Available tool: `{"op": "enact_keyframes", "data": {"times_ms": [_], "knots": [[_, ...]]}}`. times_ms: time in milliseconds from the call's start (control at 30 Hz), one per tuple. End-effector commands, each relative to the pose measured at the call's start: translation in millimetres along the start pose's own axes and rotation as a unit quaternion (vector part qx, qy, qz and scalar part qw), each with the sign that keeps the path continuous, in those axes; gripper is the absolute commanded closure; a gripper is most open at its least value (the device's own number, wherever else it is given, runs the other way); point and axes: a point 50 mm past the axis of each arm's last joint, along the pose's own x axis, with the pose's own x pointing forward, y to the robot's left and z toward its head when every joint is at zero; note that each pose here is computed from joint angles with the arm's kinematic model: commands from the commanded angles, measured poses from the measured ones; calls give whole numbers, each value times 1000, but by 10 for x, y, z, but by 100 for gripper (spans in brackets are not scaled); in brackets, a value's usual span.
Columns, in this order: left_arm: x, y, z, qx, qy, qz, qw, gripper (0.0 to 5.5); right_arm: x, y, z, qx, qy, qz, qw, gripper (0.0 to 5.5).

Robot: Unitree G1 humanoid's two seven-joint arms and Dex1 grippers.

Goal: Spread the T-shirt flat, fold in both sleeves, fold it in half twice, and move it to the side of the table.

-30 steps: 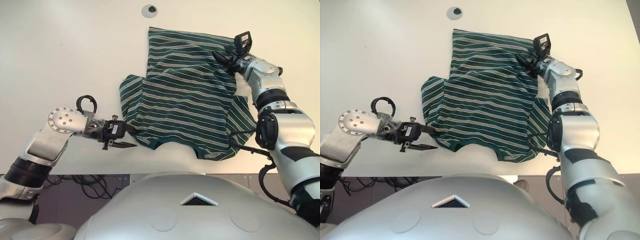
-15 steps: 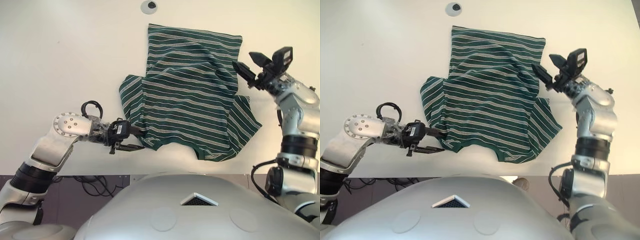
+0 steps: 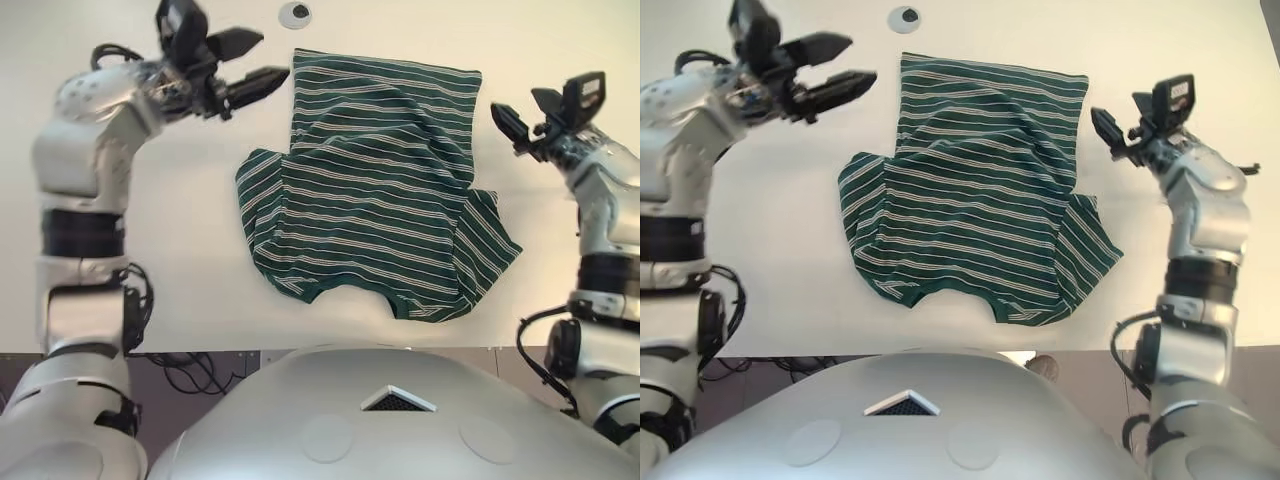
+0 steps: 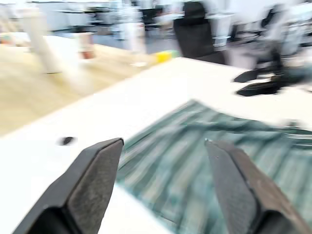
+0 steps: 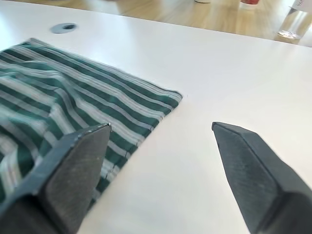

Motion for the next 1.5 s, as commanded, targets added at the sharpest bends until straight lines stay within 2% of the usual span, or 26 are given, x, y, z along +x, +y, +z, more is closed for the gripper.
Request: {"op": "enact_keyframes", "data": {"times_ms": [33, 100, 233, 367, 500, 633, 733, 867, 933, 1133, 1233, 1400, 1500], "knots": [[720, 50, -460, 4, 126, 173, 977, 243, 545, 229, -39, 28, 19, -2, 999, 168], [770, 21, -597, -57, 145, 206, 966, 243, 670, 281, -57, 57, 30, -12, 998, 168], [750, 42, -717, -76, 171, 251, 950, 243, 816, 372, -47, 88, 52, -22, 995, 168], [790, -15, -765, -96, 181, 257, 945, 239, 869, 402, -86, 93, 75, -47, 992, 229], [809, -51, -789, -94, 193, 253, 943, 302, 907, 461, -98, 79, 93, -52, 991, 302], [757, -24, -847, -28, 229, 255, 939, 372, 953, 557, -103, -33, 117, -39, 992, 380], [724, 35, -819, 8, 236, 259, 937, 407, 1006, 649, -39, -72, 102, -27, 992, 382], [837, 13, -646, -6, 184, 255, 949, 424, 1060, 658, 368, -48, -36, -32, 998, 382], [833, 43, -603, 1, 170, 264, 949, 424, 1043, 615, 436, -63, -60, -43, 995, 382], [718, 191, -556, -31, 117, 314, 942, 351, 978, 478, 332, -67, -36, -57, 996, 293], [681, 257, -468, -60, 64, 315, 945, 351, 916, 388, 224, -44, -21, -57, 997, 293], [785, 115, -399, -88, 3, 213, 973, 351, 819, 348, 11, 34, 9, -7, 999, 293], [806, -2, -481, -83, 14, 135, 987, 351, 769, 387, -61, 43, 26, 35, 998, 293]]}}
